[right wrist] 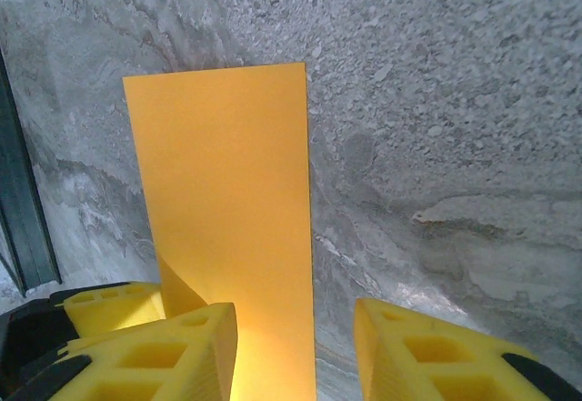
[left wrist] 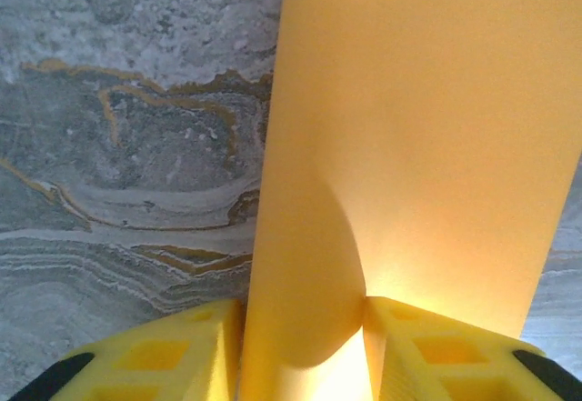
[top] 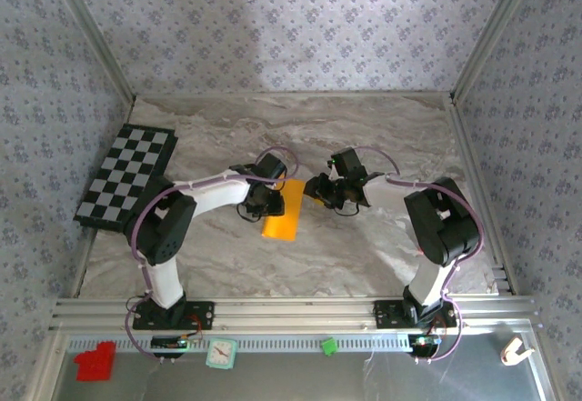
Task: Fold a paper plane with a square sheet of paper (pick it up from the middle)
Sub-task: Hold the paper at the center of the table, then hold the square sheet of paper at the center of the table.
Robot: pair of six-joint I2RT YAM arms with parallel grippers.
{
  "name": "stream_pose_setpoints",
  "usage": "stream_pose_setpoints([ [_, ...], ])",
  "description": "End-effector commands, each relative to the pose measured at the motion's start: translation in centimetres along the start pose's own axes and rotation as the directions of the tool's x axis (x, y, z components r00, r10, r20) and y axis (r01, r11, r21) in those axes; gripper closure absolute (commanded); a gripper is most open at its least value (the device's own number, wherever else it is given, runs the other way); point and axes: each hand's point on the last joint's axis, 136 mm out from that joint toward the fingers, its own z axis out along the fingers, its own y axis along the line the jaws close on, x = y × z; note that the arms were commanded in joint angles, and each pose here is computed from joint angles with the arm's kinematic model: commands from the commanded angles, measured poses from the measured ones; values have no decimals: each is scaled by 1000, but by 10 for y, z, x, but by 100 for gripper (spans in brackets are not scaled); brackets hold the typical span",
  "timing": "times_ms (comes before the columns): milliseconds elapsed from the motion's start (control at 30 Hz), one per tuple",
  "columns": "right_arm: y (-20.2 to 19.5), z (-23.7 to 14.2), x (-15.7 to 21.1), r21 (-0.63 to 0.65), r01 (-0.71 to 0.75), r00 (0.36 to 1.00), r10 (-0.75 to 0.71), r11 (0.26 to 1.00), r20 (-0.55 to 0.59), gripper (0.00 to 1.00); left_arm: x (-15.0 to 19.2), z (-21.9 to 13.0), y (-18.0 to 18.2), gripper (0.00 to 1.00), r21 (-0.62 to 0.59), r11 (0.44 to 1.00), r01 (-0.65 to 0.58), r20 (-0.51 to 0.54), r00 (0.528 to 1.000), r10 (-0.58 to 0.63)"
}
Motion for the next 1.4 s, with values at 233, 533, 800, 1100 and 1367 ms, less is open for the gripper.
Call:
stream_pose_setpoints([
  [233, 0, 4, 7, 5, 40, 999, -39, 999, -28, 61, 4, 1, 1, 64, -3, 998, -58, -53, 997, 58],
  [533, 3, 9, 13, -5, 55, 997, -55, 998, -52, 62, 6, 5, 1, 66, 3, 998, -67, -71, 995, 67],
  [800, 9, 12, 17, -24, 76, 995, -77, 997, -66, 63, 9, 10, 9, 64, -30, 1000, 3, -80, 997, -5],
  [1100, 11, 13, 19, -38, 73, 995, -76, 997, -70, 64, 16, 18, 18, 62, -49, 996, 73, -109, 991, -78],
  [1367, 15, 17, 23, -50, 81, 993, -85, 995, -82, 65, 19, 21, 19, 64, -48, 998, 50, -129, 990, -56],
])
